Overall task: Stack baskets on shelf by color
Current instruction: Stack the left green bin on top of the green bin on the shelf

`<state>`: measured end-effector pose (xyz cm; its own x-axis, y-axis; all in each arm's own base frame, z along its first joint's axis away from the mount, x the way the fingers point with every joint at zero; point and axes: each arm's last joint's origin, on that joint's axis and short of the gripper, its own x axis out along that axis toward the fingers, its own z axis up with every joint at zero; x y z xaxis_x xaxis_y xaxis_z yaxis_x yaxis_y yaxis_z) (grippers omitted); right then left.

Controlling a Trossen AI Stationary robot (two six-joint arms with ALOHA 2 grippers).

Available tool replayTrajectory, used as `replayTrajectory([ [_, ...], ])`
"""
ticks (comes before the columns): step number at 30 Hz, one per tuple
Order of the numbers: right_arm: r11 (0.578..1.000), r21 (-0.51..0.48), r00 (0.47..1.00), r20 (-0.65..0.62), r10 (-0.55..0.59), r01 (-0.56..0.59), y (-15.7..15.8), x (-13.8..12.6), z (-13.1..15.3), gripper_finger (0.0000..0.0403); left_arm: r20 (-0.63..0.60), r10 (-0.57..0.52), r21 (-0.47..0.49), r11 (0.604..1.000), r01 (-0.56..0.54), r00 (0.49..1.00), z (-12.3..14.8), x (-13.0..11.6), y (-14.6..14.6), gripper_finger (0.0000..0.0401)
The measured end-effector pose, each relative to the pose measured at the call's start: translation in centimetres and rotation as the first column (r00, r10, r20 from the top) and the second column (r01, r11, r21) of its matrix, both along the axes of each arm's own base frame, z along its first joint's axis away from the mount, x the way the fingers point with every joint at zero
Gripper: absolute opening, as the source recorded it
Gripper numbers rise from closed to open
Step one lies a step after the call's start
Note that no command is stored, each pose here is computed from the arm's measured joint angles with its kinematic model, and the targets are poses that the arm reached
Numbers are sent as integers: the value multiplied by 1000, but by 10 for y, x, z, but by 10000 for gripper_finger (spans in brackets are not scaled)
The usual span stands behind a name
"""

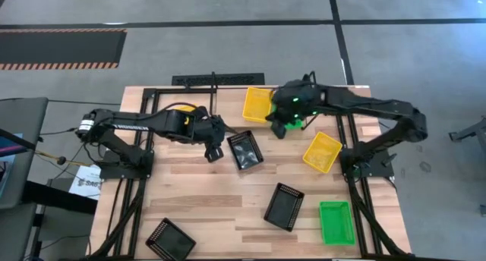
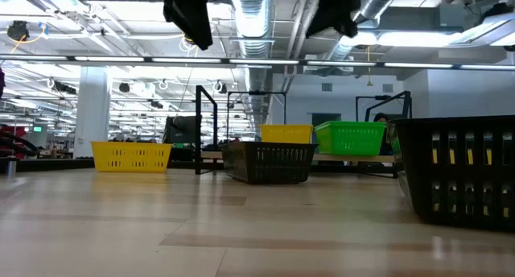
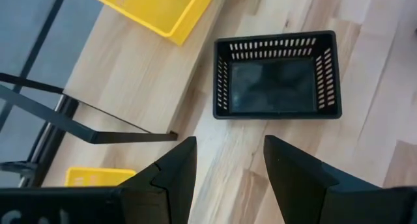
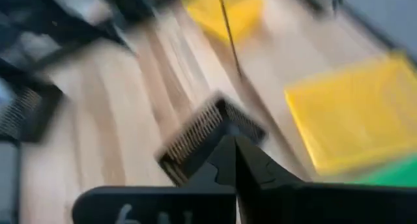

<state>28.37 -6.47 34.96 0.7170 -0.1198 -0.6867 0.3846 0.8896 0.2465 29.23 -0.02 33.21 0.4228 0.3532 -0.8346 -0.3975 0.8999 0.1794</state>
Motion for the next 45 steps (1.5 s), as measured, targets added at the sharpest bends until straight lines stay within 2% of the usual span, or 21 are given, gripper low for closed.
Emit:
replayTrajectory([
  [3,998,62,983,-185,-6,18,4,4,-24,4,1,3,-1,1000,-3,1000,0,0,0,167],
  [7,996,79,915,-404,-13,49,13,6,-50,3,0,0,5,1000,0,1000,1,0,1,167],
  [11,995,75,875,-484,-16,60,15,11,-64,2,-4,-1,15,1000,1,1000,1,0,5,167],
  [25,997,59,817,-576,-6,49,-12,25,-95,1,-9,11,13,1000,-11,1000,1,-1,13,167],
  [38,997,68,819,-573,1,46,-25,22,-96,0,-9,13,17,1000,-13,1000,2,-1,13,167],
  [45,993,112,824,-561,79,-18,-17,24,-96,0,-9,14,17,1000,-13,1000,2,-1,13,167],
])
